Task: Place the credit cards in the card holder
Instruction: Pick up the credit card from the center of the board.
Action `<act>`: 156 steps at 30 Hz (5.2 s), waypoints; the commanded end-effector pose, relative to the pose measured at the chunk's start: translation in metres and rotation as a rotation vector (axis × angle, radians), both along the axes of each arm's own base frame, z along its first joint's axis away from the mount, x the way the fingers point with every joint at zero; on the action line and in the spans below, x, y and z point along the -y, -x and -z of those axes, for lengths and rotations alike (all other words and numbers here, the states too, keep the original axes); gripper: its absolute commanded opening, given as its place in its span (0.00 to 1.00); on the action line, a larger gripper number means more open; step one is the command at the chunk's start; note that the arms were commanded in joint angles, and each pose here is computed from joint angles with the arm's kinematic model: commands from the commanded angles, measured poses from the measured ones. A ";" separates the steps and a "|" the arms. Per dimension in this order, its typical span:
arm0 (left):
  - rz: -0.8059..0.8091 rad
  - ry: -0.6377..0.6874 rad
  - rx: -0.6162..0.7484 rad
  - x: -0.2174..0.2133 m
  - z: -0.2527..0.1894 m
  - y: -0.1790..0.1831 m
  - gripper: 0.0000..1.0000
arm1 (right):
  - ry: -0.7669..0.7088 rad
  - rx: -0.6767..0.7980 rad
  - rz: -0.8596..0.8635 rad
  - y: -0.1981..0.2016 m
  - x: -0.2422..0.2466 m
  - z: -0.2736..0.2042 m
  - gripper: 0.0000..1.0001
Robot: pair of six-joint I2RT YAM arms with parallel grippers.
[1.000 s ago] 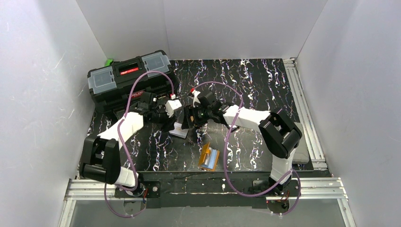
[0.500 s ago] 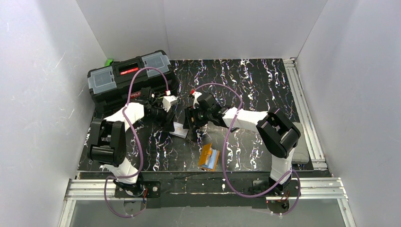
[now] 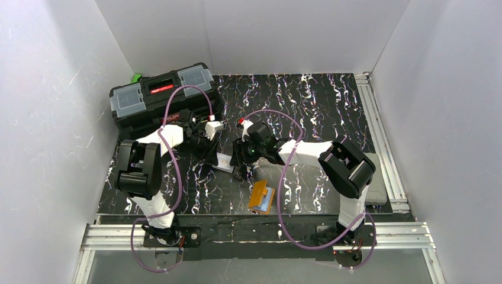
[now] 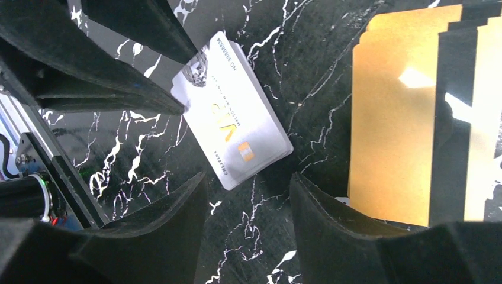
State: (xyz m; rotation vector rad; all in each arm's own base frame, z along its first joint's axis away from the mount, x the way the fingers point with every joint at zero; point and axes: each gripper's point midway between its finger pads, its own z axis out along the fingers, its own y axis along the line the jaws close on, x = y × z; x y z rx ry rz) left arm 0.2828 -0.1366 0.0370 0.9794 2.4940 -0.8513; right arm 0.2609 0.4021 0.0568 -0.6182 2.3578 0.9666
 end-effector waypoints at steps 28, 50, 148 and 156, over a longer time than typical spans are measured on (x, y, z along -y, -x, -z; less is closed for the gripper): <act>-0.109 0.005 0.017 -0.023 -0.011 -0.022 0.25 | -0.095 0.037 0.003 -0.008 -0.018 -0.025 0.59; -0.099 -0.074 0.069 -0.019 -0.010 -0.011 0.48 | -0.166 -0.037 -0.111 -0.047 -0.050 -0.023 0.54; -0.062 -0.083 0.074 0.023 -0.010 -0.021 0.46 | 0.036 0.045 -0.132 -0.019 -0.011 0.013 0.69; -0.041 -0.126 0.086 0.024 0.003 -0.021 0.46 | -0.004 0.071 -0.136 -0.014 -0.012 0.006 0.69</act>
